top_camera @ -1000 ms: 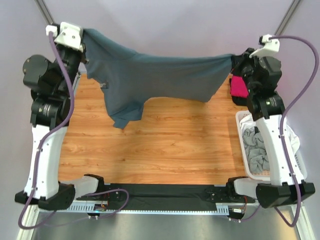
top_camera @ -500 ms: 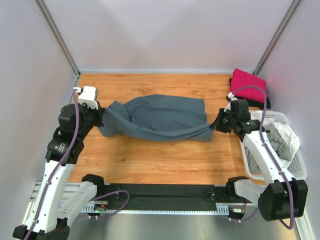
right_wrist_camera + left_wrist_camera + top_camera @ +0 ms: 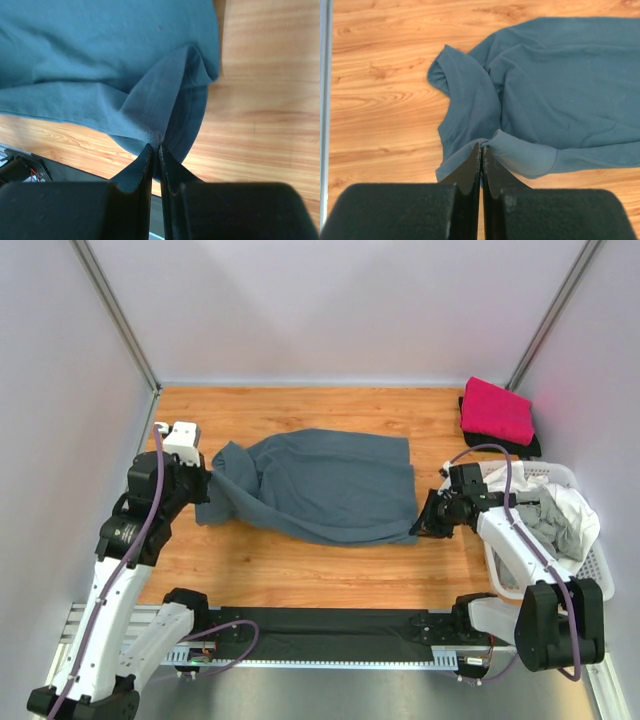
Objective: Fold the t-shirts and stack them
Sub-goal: Flatten the tshirt out
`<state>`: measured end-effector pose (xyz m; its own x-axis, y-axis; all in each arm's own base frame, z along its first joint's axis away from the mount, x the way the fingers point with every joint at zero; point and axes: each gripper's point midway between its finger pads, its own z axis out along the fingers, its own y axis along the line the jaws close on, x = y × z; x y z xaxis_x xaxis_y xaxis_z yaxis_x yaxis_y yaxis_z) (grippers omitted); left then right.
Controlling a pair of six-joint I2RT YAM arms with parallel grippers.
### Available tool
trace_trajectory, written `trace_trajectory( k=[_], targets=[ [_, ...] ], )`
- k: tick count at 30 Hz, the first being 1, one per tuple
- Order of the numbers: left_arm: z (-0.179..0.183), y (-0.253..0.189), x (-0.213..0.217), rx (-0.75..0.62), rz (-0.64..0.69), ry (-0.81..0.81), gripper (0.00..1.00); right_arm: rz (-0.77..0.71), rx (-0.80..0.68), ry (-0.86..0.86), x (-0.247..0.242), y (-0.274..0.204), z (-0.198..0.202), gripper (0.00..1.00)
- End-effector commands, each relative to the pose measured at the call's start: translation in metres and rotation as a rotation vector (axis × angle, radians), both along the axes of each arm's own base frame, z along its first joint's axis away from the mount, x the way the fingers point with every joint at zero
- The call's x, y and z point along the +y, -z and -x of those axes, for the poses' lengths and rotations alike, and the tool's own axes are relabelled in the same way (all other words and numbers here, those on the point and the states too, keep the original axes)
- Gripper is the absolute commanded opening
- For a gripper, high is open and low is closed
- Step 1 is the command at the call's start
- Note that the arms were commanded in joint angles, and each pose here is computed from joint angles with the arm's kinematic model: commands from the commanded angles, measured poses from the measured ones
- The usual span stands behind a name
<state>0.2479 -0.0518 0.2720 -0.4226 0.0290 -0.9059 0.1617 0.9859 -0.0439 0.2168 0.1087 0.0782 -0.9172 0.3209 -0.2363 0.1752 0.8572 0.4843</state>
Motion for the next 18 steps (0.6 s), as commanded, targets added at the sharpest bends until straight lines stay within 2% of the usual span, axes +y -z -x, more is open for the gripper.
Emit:
trace_trajectory(
  k=[1,2,5,9,14,15,17,18],
  targets=[
    [-0.006,-0.003,-0.003,-0.008,0.014,-0.001,0.00,-0.039,0.024,0.005,0.005,0.001,0.006,0.12],
    [-0.007,-0.004,-0.003,-0.012,0.015,-0.003,0.00,-0.038,0.033,0.006,0.005,0.003,0.008,0.14],
    [-0.010,-0.006,-0.003,-0.018,0.010,-0.004,0.00,-0.046,0.047,-0.003,0.006,0.005,0.011,0.28],
    [-0.012,-0.003,-0.003,0.001,-0.008,0.010,0.00,-0.052,0.065,0.000,0.007,0.008,0.012,0.38],
    [-0.014,0.001,-0.006,0.022,-0.013,0.025,0.00,-0.109,0.050,0.029,0.015,0.007,0.006,0.40],
    [-0.014,0.002,-0.006,0.022,-0.012,0.026,0.00,-0.118,0.034,0.032,0.017,0.007,0.003,0.47],
    [-0.014,0.003,-0.007,0.025,-0.006,0.026,0.00,-0.120,0.032,0.037,0.017,0.009,0.003,0.52],
    [-0.015,0.003,-0.008,0.023,0.000,0.026,0.00,-0.112,0.033,0.043,0.015,0.010,0.003,0.58]
  ],
)
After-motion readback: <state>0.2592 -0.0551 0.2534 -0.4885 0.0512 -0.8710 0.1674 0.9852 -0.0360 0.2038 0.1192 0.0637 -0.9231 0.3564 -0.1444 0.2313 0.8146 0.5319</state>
